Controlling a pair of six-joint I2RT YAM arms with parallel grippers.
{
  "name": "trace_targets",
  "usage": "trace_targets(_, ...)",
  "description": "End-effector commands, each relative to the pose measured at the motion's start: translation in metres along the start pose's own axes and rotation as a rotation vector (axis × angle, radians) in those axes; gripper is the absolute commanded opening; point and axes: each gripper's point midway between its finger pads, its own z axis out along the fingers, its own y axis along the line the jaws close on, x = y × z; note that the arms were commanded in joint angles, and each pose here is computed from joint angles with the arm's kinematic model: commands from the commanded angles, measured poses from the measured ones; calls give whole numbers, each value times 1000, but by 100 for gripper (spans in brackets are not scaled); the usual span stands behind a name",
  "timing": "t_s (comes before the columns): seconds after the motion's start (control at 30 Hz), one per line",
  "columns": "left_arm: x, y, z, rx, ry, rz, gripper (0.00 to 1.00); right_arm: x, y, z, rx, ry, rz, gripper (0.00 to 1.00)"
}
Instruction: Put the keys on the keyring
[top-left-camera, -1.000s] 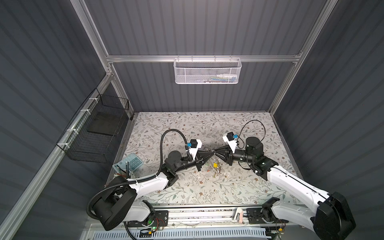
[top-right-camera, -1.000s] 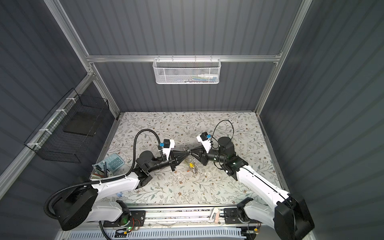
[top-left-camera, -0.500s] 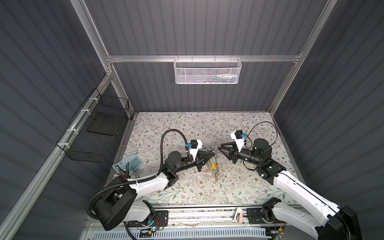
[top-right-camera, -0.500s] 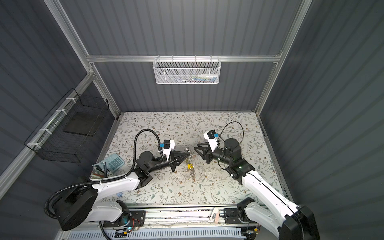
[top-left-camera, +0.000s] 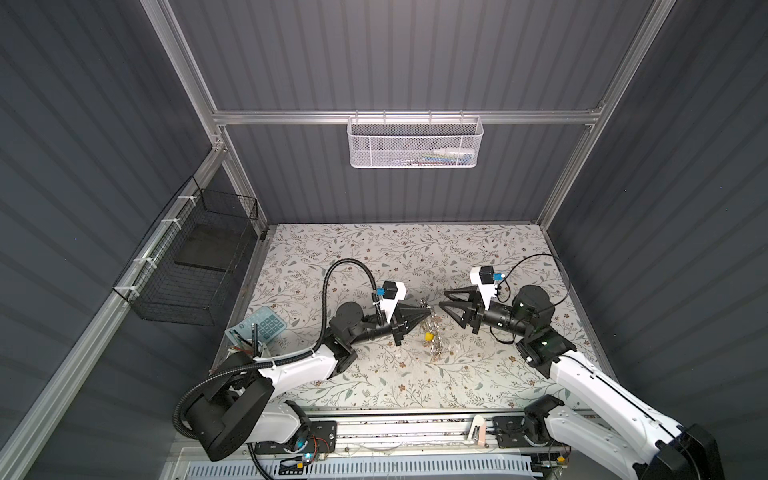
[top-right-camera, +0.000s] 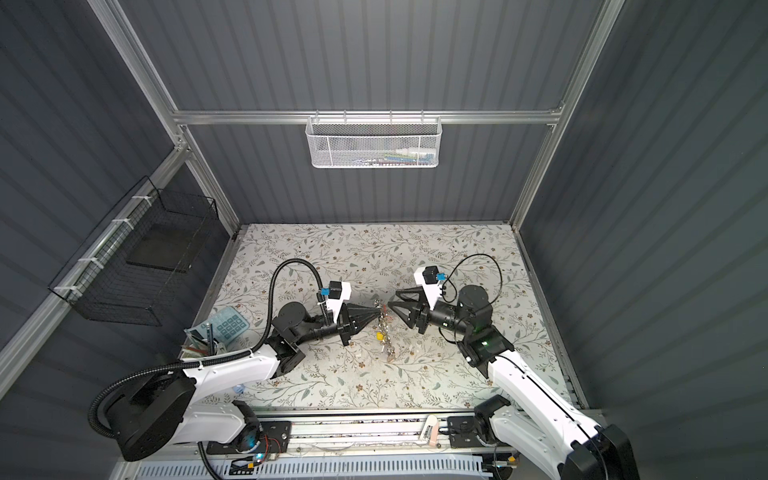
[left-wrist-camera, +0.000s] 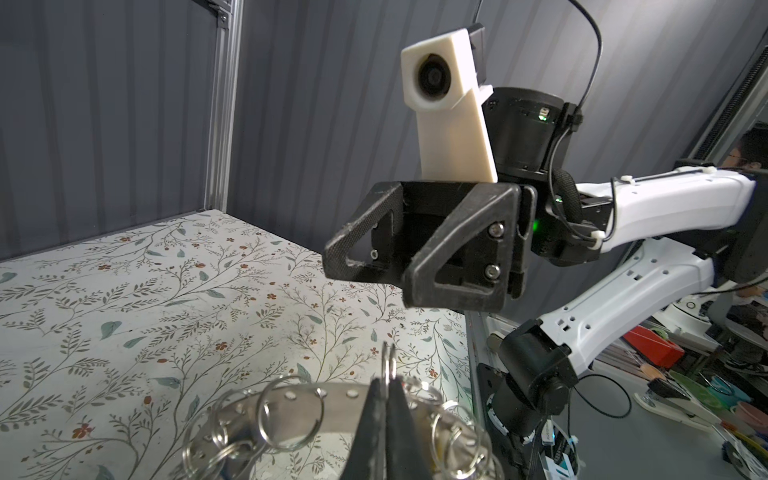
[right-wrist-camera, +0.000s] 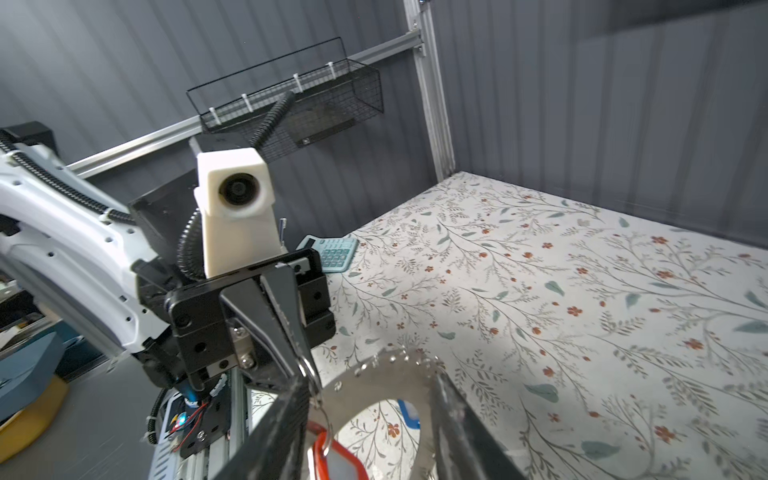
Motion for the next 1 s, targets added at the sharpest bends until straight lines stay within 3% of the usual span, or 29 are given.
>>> trace_targets(0.0, -23, -19, 1, 84, -59, 62, 0, -3, 21, 2, -125, -7, -16, 49)
trace_targets(0.6, -29, -22, -7, 168, -62, 44, 0, 5, 40, 8, -253, 34, -11, 44)
trace_targets(0.97, -26, -20, -4, 171, -52, 39, 0, 11, 37, 13, -243, 68, -4, 24)
